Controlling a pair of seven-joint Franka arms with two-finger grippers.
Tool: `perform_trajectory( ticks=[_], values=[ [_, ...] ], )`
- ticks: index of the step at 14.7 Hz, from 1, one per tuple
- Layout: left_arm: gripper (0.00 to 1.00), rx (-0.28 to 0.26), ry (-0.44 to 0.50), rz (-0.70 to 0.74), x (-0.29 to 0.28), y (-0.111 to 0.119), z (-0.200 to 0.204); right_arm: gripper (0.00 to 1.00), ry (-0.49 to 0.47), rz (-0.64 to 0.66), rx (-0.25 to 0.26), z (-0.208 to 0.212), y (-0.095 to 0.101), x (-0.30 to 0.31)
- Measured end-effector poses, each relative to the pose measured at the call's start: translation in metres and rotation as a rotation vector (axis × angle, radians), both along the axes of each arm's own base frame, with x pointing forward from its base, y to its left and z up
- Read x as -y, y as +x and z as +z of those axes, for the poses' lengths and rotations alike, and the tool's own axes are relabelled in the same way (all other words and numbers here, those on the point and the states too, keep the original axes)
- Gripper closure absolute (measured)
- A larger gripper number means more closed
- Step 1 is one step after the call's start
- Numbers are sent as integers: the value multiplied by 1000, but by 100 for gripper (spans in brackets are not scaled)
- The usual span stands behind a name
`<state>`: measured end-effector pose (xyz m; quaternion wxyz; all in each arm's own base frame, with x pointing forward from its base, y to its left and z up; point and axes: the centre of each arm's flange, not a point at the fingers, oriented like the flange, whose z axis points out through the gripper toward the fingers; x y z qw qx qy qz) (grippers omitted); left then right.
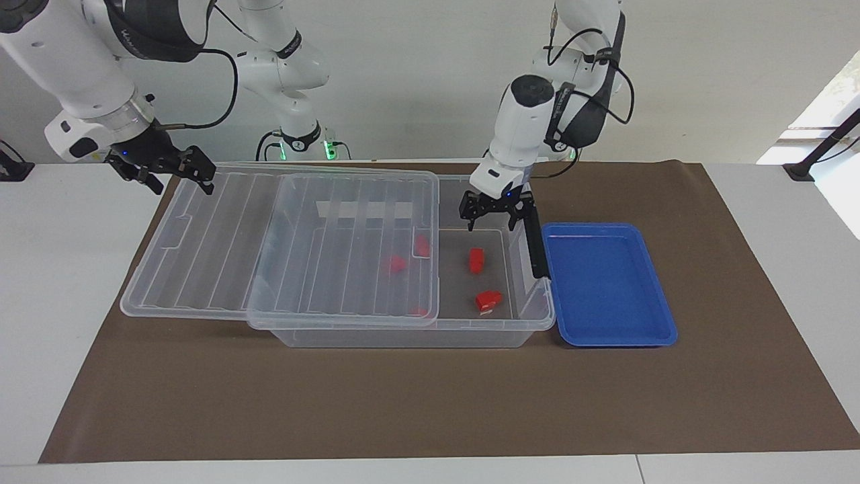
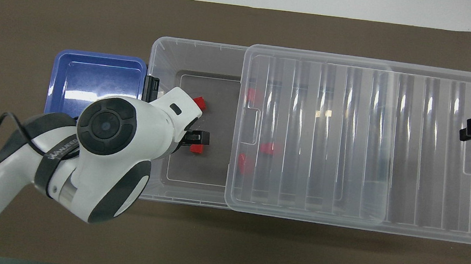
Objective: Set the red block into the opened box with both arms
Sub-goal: 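Open the left gripper to release the red block inside the box, then withdraw the left gripper back past the blue tray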
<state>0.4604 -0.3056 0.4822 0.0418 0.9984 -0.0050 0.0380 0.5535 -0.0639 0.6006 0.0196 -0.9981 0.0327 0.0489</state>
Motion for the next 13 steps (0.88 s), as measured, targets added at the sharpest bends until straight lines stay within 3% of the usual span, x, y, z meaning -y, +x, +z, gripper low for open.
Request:
perform_trajectory(
  ticks=[3, 4, 9, 13],
  values=[
    [0, -2, 14, 4, -46, 4, 57, 0, 0, 0, 0, 0, 0, 0],
    [0, -5, 25, -16, -82, 19, 79, 0, 0, 0, 0, 0, 0, 0],
    [0, -21, 44, -58, -174, 55, 128, 0, 0, 0, 0, 0, 0, 0],
    [0, -54, 48, -62, -206, 74, 144, 0, 0, 0, 0, 0, 0, 0]
  ],
)
